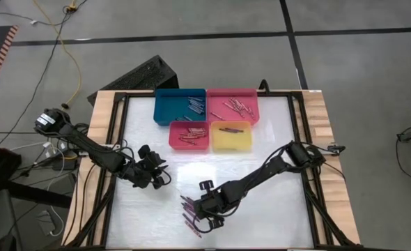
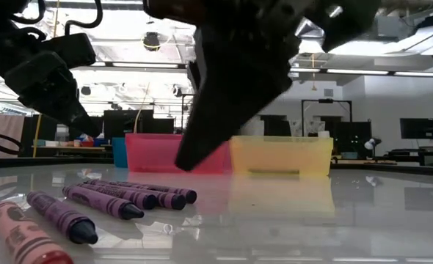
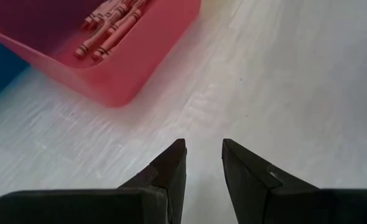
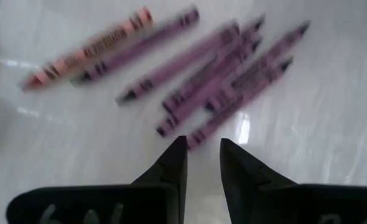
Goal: Sort crayons
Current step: Put the violet crayon into the yellow bin
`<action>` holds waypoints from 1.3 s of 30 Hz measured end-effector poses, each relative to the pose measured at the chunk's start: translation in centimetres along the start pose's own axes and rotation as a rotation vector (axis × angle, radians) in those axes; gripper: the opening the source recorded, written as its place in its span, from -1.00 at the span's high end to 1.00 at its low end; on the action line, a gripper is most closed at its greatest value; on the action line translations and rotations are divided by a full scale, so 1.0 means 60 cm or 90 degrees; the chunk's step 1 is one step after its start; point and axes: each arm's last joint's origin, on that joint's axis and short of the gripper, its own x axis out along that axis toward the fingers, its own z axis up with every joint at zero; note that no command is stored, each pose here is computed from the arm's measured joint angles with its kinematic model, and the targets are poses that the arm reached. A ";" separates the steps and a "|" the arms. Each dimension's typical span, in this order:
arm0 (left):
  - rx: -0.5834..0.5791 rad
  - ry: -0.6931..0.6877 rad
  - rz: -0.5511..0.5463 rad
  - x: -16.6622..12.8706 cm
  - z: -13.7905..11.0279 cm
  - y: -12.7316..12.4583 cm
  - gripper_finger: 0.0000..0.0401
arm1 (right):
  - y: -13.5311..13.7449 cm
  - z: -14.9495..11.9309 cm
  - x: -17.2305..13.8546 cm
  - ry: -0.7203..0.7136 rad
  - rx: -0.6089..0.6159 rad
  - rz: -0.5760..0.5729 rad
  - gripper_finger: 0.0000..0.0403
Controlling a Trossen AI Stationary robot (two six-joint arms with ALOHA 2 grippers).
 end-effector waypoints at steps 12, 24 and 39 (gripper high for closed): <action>0.002 -0.004 0.008 0.000 0.000 0.001 0.53 | 0.003 0.001 0.011 -0.011 0.044 0.003 0.56; 0.003 -0.003 0.008 0.000 0.000 0.001 0.53 | 0.005 -0.004 0.030 -0.005 0.072 0.000 0.56; 0.004 -0.003 0.008 0.000 0.000 0.001 0.53 | -0.032 -0.008 0.034 0.034 0.094 -0.002 0.65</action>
